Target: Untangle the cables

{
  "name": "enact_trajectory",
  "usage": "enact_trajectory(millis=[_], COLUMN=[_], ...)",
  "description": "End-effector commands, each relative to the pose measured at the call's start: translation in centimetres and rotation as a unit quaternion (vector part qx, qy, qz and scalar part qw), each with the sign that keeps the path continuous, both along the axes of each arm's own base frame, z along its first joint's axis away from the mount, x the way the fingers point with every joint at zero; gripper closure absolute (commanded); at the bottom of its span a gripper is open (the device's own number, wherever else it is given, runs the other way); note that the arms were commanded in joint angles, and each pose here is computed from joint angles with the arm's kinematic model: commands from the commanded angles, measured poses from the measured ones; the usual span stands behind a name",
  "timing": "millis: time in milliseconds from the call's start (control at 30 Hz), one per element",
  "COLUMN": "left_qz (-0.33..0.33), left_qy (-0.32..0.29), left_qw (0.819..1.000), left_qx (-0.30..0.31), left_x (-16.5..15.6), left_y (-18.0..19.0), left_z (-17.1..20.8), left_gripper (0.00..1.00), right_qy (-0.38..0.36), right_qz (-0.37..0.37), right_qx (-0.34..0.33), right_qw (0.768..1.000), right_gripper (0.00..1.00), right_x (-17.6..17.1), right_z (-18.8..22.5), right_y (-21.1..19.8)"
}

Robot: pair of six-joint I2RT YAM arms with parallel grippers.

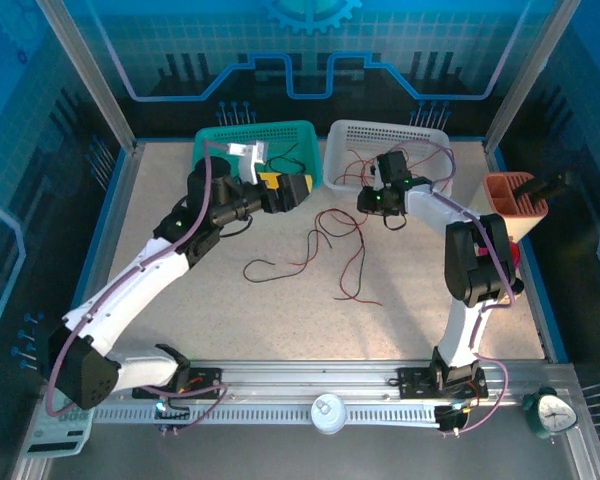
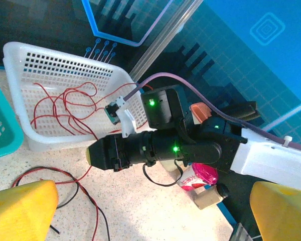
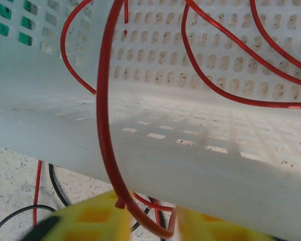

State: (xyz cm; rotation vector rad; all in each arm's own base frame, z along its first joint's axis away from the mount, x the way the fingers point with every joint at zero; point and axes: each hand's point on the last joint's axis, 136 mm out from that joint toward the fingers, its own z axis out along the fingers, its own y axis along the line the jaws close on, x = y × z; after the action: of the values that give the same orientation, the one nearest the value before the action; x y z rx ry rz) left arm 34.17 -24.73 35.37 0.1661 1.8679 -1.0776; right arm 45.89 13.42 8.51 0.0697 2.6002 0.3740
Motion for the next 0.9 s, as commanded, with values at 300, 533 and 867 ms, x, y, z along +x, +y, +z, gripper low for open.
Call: enact_trajectory(millis=[300, 533, 867], left_qz=[0.013, 0.006, 0.007], left_qy=[-0.031, -0.030, -0.013], left_qw=[0.999, 0.999, 1.000], left_qx=[-0.026, -0.030, -0.028], left_x=[-0.9, -1.4, -1.8], left_y=[1.1, 1.2, 1.3], left_z=[1.9, 2.0, 1.3], left_gripper=[0.01, 0.01, 0.01], right_qy=[-0.115, -0.203, -0.148], right_qz=[0.026, -0.027, -0.134], right_qx=[0.063, 0.030, -0.019], right_qw=[0.991, 0.978, 0.980], right_gripper=[1.00, 1.00, 1.00], right_x=[0.2, 5.0, 10.6], right_z=[12.6, 21.2, 15.4], right_y=[2.3, -0.4, -6.4])
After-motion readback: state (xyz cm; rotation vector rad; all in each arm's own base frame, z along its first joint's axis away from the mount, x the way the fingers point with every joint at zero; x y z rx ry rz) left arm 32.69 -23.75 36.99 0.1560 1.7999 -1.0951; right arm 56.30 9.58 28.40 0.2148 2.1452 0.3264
